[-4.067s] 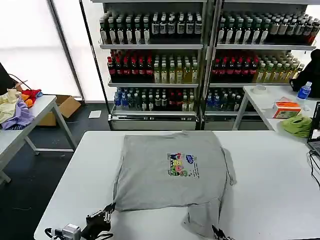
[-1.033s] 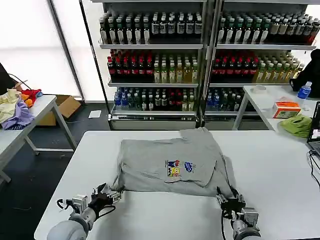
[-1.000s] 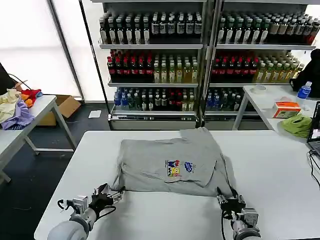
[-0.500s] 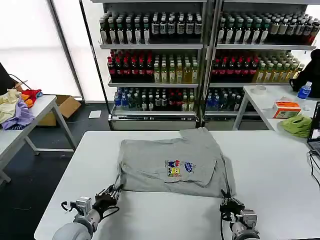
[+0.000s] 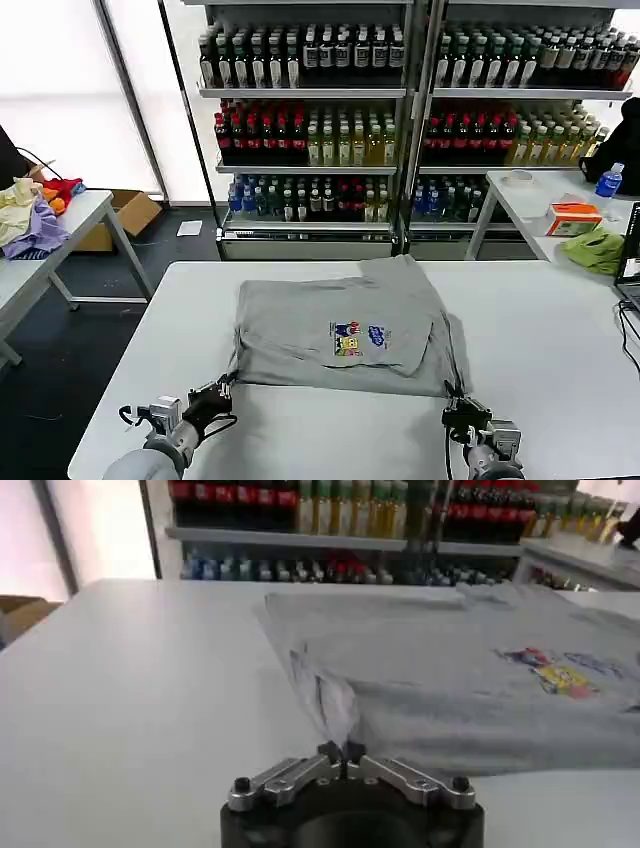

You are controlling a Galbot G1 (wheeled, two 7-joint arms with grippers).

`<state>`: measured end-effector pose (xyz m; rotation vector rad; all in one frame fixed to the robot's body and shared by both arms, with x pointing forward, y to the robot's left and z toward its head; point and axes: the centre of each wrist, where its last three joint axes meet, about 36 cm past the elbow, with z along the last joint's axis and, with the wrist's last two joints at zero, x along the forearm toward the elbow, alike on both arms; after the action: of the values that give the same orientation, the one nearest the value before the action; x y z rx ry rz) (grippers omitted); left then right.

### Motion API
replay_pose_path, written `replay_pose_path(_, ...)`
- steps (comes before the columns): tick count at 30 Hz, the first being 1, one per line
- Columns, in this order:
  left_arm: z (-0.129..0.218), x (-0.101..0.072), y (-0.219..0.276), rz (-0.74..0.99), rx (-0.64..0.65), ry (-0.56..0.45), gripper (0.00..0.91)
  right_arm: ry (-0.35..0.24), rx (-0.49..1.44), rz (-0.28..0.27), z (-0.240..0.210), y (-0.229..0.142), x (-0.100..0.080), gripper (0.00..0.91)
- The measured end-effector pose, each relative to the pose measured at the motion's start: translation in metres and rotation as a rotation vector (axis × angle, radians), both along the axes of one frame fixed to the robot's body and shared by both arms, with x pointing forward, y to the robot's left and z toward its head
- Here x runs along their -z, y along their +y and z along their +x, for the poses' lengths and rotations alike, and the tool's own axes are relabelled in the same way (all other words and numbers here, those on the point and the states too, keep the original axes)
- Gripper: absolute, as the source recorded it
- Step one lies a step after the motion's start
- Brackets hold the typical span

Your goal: Fold and organize the clothes.

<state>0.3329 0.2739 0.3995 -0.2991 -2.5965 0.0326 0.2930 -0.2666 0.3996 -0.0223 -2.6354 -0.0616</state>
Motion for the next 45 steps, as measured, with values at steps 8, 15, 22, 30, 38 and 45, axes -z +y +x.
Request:
replay_pose_path(8, -0.021, -0.017, 0.005, 0.027, 0.016, -0.007, 0.03, 0.019, 0.002, 0.006, -0.019, -0.006, -0.01, 0.0)
replay_pose_path(15, -0.053, -0.026, 0.002, 0.037, 0.022, 0.015, 0.02, 0.047, 0.006, 0.017, -0.053, -0.003, -0.02, 0.0)
replay_pose_path(22, -0.089, -0.034, 0.003, 0.053, 0.024, 0.065, 0.907, 0.075, -0.004, 0.012, -0.082, 0.003, -0.033, 0.907)
replay_pose_path(30, -0.112, -0.047, 0.005, 0.086, 0.025, 0.102, 0.907, 0.042, -0.023, 0.024, -0.088, 0.001, -0.048, 0.907)
replay_pose_path(38, -0.112, -0.069, 0.018, 0.128, 0.007, 0.074, 0.907, -0.07, -0.076, 0.058, -0.06, -0.016, -0.065, 0.907)
replay_pose_path(45, -0.086, -0.083, 0.038, 0.117, 0.026, 0.002, 0.907, -0.156, -0.17, 0.059, 0.002, -0.038, -0.063, 0.907)
